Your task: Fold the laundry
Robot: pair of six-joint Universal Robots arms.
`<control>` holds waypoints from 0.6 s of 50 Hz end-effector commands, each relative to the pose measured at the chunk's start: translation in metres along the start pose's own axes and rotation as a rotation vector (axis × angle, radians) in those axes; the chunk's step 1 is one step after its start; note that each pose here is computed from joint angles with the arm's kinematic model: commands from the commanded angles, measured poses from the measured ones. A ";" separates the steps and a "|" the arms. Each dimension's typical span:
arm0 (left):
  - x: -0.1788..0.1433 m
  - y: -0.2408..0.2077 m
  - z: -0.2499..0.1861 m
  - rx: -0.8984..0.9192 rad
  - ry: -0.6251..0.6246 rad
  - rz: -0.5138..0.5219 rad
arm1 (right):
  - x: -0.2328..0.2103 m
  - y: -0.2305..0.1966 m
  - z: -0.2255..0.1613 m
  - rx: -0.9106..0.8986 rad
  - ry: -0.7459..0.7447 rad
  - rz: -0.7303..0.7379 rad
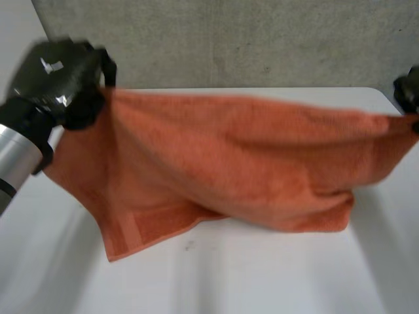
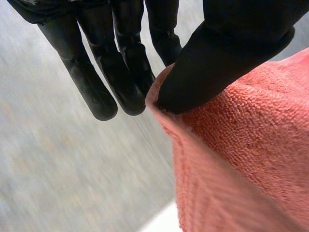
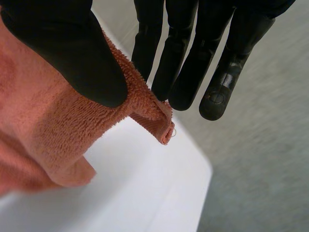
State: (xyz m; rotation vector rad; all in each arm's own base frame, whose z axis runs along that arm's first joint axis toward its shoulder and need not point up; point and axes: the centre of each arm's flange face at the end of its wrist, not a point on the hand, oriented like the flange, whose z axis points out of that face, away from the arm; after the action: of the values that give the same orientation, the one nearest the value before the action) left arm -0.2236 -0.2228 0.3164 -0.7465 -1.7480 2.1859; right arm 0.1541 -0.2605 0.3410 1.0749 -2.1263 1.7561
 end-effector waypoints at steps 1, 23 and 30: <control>0.009 0.080 0.015 -0.294 0.060 -0.045 | -0.039 0.033 0.046 -0.165 -0.160 -0.053; -0.063 -0.039 0.140 0.461 -0.220 0.192 | 0.035 -0.109 0.113 0.714 0.496 0.074; -0.073 -0.046 0.118 0.494 -0.282 0.088 | 0.030 -0.100 0.088 0.843 0.491 0.156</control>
State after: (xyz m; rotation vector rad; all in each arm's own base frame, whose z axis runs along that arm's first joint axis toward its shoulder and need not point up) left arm -0.2437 -0.3555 0.4047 -0.5047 -1.1366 2.7803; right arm 0.2267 -0.3750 0.4227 0.5006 -1.2069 2.6538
